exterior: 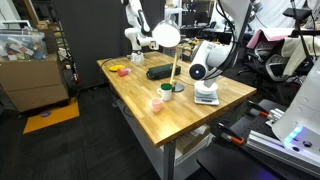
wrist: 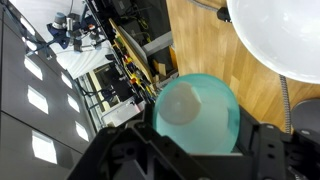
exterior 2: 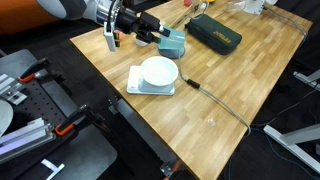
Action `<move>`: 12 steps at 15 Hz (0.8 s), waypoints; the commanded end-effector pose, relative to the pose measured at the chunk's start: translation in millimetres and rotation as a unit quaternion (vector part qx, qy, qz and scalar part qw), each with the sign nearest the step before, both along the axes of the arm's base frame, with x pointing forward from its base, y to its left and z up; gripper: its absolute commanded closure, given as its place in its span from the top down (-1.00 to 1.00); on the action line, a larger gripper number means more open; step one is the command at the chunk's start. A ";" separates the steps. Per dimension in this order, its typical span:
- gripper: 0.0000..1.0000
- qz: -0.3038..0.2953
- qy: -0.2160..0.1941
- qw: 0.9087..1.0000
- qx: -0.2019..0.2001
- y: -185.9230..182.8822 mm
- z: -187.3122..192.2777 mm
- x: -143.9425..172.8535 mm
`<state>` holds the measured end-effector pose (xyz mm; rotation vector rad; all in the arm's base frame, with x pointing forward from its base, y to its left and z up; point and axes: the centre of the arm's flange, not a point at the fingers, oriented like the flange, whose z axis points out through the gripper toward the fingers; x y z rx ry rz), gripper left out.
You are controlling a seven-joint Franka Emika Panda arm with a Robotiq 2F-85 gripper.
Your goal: Pour the contents of the cup into the bowl
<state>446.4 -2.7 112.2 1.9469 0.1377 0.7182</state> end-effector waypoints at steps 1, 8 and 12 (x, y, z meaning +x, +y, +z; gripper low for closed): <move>0.03 0.006 0.006 1.000 0.003 -4.9 20.1 -4.1; 0.03 0.022 0.050 0.998 0.041 5.3 38.7 -20.1; 0.03 0.044 0.078 0.995 0.053 16.4 46.0 -35.4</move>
